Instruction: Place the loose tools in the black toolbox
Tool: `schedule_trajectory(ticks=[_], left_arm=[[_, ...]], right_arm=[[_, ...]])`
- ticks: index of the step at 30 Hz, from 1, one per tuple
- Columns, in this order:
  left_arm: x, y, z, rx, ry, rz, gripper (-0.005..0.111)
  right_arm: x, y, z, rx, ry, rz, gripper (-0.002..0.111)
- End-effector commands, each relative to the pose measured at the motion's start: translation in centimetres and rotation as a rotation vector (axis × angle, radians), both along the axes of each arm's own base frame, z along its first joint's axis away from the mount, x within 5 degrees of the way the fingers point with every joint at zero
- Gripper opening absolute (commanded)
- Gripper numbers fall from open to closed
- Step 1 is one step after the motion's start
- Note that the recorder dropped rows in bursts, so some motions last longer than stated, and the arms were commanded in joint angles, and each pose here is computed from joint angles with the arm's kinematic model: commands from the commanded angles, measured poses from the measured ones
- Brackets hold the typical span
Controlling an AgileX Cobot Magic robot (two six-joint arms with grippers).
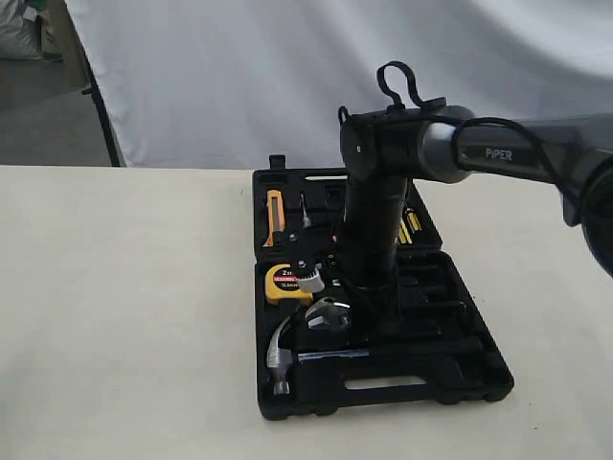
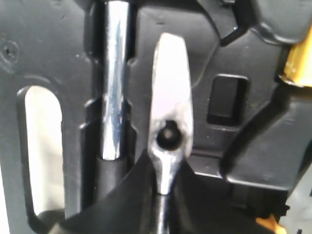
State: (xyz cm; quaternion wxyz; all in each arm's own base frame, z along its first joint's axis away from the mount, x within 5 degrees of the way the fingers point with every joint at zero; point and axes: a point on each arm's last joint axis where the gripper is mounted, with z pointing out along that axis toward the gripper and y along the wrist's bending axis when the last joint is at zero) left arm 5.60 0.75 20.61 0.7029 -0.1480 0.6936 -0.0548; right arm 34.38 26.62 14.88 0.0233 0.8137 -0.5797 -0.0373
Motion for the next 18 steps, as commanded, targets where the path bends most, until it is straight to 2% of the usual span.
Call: schedule_trajectory(ticks=[1,3,5,7,10,12,13,15,18], left_arm=[[-0.1,0.1,0.2,0.002,-0.013,0.026,0.001],[-0.1,0.1,0.2,0.002,-0.013,0.026,0.001],[-0.1,0.1,0.2,0.002,-0.013,0.026,0.001],[-0.1,0.1,0.2,0.002,-0.013,0.026,0.001],[-0.1,0.1,0.2,0.002,-0.013,0.026,0.001],[-0.1,0.1,0.2,0.002,-0.013,0.026,0.001],[-0.1,0.1,0.2,0.002,-0.013,0.026,0.001],[-0.1,0.1,0.2,0.002,-0.013,0.026,0.001],[-0.1,0.1,0.2,0.002,-0.013,0.026,0.001]], right_arm=[[0.2,-0.3,0.2,-0.012,-0.002,-0.074,0.000],[0.2,-0.3,0.2,-0.014,-0.002,-0.100,0.000],[0.2,-0.3,0.2,-0.016,-0.002,-0.126,0.007],[0.2,-0.3,0.2,-0.020,-0.005,-0.126,0.023],[0.2,-0.4,0.2,-0.025,-0.009,-0.126,0.056],[0.2,-0.4,0.4,-0.024,-0.013,-0.125,0.070],[0.2,-0.4,0.6,-0.021,-0.017,-0.125,0.074],[0.3,-0.4,1.4,-0.011,-0.036,-0.124,0.074],[0.6,-0.2,3.7,0.030,-0.088,-0.138,0.067]])
